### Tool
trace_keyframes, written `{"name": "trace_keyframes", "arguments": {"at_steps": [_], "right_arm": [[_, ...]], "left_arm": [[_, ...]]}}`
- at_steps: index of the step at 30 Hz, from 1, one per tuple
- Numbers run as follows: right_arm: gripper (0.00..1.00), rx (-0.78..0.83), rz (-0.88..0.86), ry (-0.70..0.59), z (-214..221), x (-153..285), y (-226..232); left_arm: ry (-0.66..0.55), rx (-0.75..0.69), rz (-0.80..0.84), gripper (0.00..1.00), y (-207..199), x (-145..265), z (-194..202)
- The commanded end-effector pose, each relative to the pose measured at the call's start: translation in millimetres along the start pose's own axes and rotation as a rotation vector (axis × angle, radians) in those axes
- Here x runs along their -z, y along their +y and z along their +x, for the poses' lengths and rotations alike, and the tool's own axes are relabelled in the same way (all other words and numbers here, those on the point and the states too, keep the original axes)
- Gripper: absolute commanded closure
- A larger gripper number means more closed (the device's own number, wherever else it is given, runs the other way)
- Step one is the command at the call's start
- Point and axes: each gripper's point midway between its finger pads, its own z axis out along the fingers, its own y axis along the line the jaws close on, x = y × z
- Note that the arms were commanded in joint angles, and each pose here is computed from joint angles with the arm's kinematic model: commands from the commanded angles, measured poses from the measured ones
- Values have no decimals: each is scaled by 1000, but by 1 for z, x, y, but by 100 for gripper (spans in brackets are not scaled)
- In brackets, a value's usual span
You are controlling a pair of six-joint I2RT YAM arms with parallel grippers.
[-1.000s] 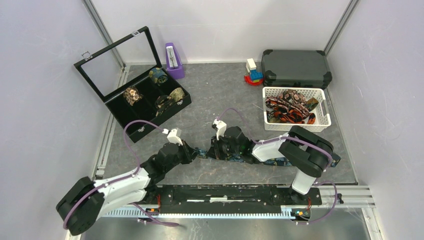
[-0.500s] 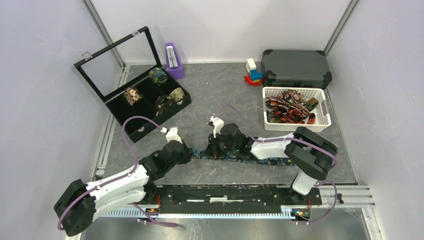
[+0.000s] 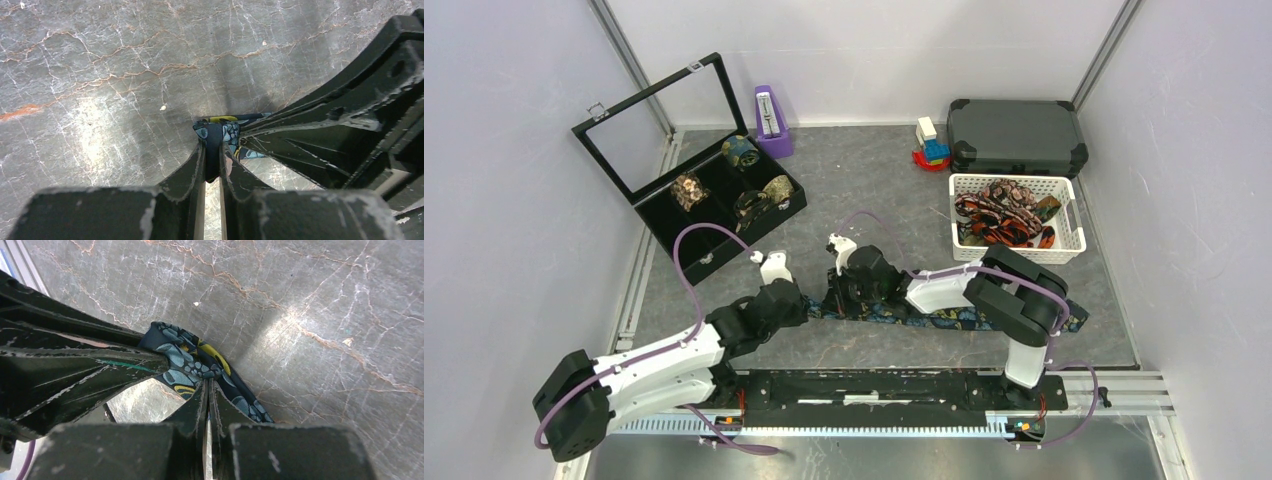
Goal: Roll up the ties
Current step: Roll the tie at the center of the board.
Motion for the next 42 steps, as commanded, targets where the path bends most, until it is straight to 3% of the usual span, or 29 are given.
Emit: {"name": "trace_keyframes", "arguments": {"at_steps": [1, 11, 23, 32, 42], "right_arm": [[94, 2, -42, -51, -18, -10, 16], [96, 3, -90, -52, -24, -26, 32], [96, 22, -121, -45, -29, -25, 41], [96, 45, -46, -59, -26, 11, 20], [96, 3, 121, -106, -10, 77, -43]], "left_arm": [[-54, -15, -2, 98, -8, 5, -19], [-68, -23, -13, 98, -7, 10, -24], [-84, -120, -199, 98, 18, 12, -26], [-109, -241, -330, 98, 16, 16, -32], [-103, -326, -439, 98, 16, 13, -28]]}}
